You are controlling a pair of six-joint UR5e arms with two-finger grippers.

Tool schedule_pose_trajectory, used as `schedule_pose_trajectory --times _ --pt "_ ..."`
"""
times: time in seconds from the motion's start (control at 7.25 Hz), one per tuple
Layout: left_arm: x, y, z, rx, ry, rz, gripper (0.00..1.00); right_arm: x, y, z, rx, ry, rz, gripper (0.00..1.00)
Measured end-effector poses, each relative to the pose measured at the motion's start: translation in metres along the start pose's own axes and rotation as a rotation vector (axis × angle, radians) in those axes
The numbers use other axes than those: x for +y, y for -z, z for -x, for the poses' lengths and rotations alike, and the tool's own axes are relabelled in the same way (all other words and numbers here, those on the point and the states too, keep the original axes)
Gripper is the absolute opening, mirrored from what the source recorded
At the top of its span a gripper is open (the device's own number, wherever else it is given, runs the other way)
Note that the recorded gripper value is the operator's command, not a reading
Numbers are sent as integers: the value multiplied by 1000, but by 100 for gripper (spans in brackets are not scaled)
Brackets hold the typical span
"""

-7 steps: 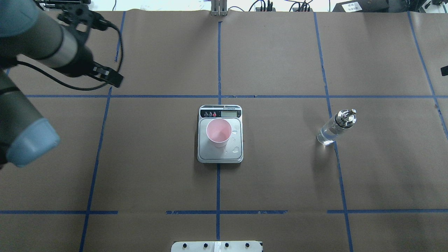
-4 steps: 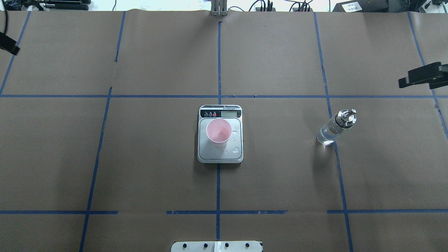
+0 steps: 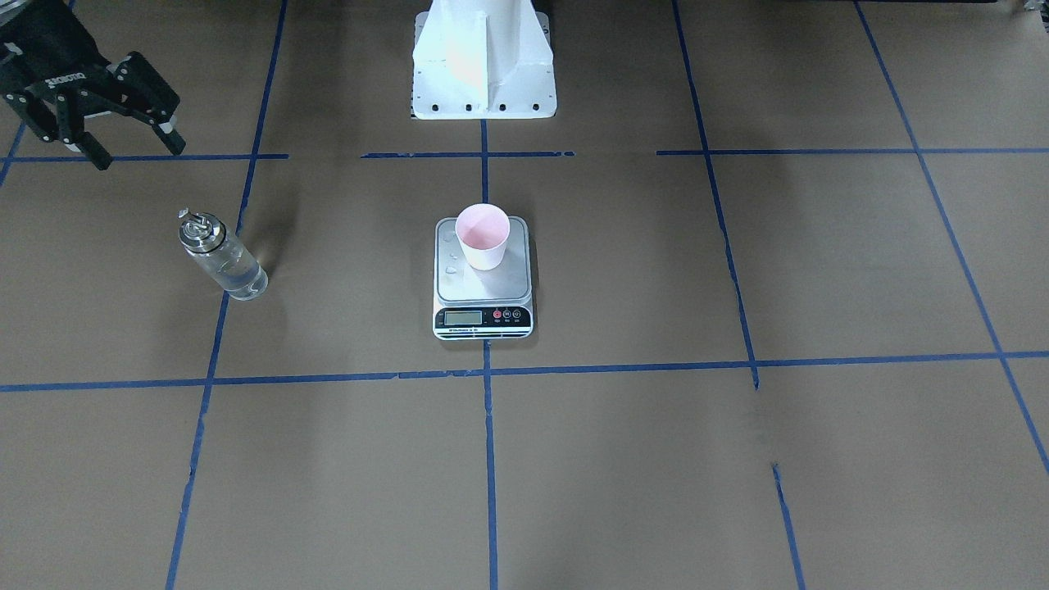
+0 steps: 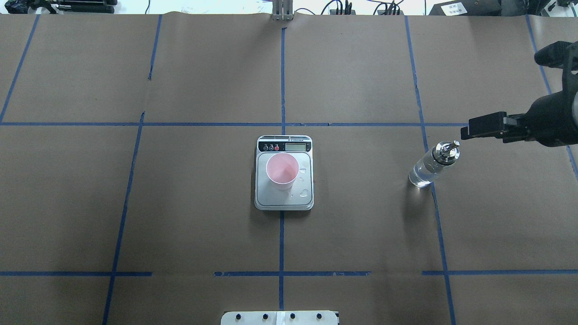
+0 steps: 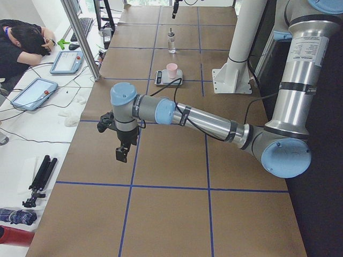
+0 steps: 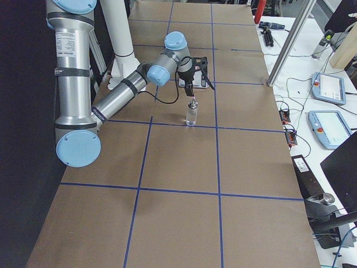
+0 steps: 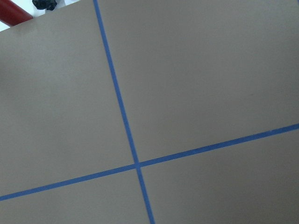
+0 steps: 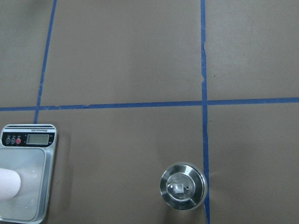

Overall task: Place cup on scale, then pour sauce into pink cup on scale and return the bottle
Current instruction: 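Lower the right gripper to the clear bottle's metal cap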

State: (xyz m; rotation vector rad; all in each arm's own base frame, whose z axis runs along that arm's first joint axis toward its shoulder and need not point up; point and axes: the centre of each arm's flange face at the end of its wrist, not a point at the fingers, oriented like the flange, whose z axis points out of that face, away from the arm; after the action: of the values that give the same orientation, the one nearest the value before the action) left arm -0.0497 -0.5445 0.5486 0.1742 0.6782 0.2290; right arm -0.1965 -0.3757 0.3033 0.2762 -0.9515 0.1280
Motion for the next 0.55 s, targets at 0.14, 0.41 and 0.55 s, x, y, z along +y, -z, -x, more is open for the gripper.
schedule_pose_trajectory --times 0.14,0.41,0.55 --pt "19 -14 11 58 8 14 100 26 -17 9 54 11 -42 100" --pt "32 -23 15 105 16 19 100 81 -56 24 120 34 -150 100" --pt "34 -26 17 108 24 25 100 105 -72 25 133 47 -198 100"
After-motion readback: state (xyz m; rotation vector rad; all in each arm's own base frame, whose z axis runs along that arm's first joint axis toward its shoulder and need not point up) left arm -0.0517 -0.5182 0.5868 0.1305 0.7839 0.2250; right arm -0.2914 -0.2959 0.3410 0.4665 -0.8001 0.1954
